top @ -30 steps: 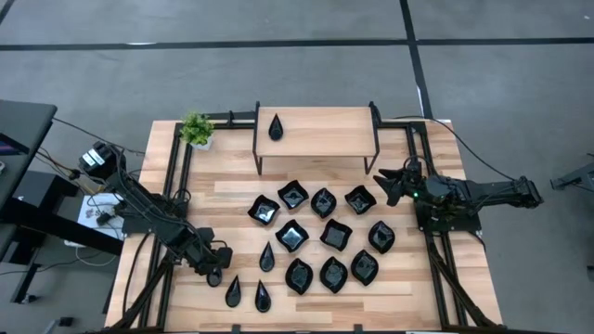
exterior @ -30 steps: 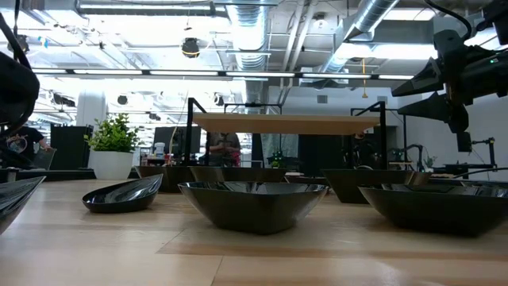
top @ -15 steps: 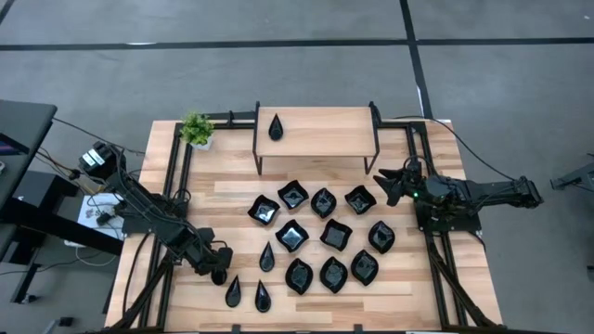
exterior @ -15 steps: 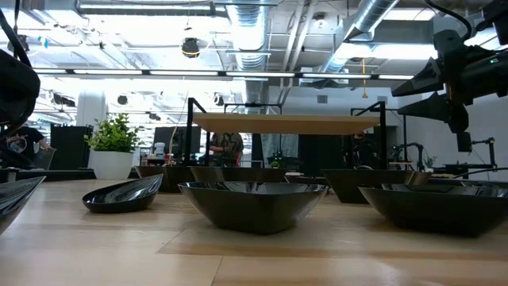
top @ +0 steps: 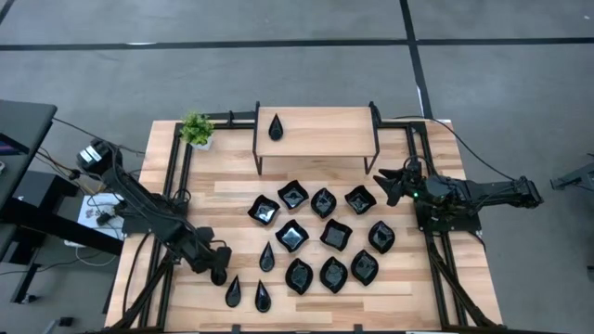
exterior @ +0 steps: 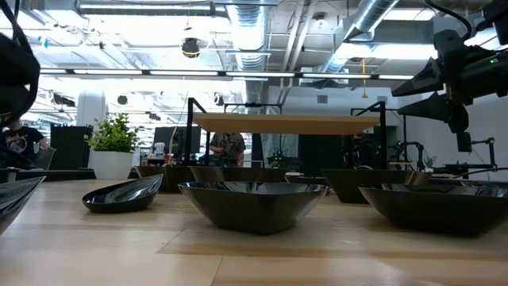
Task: Pick & Place Mini shaped plates
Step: Stack the drop shaped plate on top of the drop shaped plate on the shelf
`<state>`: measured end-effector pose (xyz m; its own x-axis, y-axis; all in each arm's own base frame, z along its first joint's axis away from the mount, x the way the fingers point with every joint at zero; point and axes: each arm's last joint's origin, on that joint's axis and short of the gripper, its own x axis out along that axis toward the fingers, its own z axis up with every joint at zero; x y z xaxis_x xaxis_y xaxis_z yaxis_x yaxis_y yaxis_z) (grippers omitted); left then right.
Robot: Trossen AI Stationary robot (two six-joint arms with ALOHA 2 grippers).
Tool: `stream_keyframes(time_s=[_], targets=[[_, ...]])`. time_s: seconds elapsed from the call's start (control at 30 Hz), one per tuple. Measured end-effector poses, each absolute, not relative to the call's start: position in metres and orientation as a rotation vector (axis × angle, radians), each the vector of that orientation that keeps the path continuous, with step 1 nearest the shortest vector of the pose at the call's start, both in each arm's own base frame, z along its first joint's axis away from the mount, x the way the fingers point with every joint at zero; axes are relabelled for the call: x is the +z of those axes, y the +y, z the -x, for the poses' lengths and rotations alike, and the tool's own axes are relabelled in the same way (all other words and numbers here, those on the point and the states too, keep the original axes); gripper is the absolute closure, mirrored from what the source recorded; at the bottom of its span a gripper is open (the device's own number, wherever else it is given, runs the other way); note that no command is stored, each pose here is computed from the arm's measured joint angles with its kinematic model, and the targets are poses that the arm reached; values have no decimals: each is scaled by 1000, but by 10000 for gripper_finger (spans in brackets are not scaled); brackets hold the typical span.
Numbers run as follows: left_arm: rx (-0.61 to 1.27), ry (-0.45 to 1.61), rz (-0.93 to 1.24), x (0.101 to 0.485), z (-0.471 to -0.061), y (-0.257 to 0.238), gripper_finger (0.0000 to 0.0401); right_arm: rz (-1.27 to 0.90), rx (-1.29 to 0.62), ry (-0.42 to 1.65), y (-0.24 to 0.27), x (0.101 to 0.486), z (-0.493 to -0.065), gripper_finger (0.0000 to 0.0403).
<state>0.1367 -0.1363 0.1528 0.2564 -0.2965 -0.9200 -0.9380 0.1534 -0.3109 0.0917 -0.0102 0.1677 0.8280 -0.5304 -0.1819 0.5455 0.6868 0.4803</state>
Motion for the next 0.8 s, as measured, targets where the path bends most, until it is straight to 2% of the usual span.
stream_keyframes(time_s=[0.27,0.57,0.8], targets=[[566,1184,1469,178,-131,-129,397,-547,-602,29,-10,168,-92,182],[371,782,1396,209,-133,-108,397,-547,-603,29,-10,168,-92,182],[325,567,1317,222,-147,-91,398,-547,-602,29,-10,168,-92,182]])
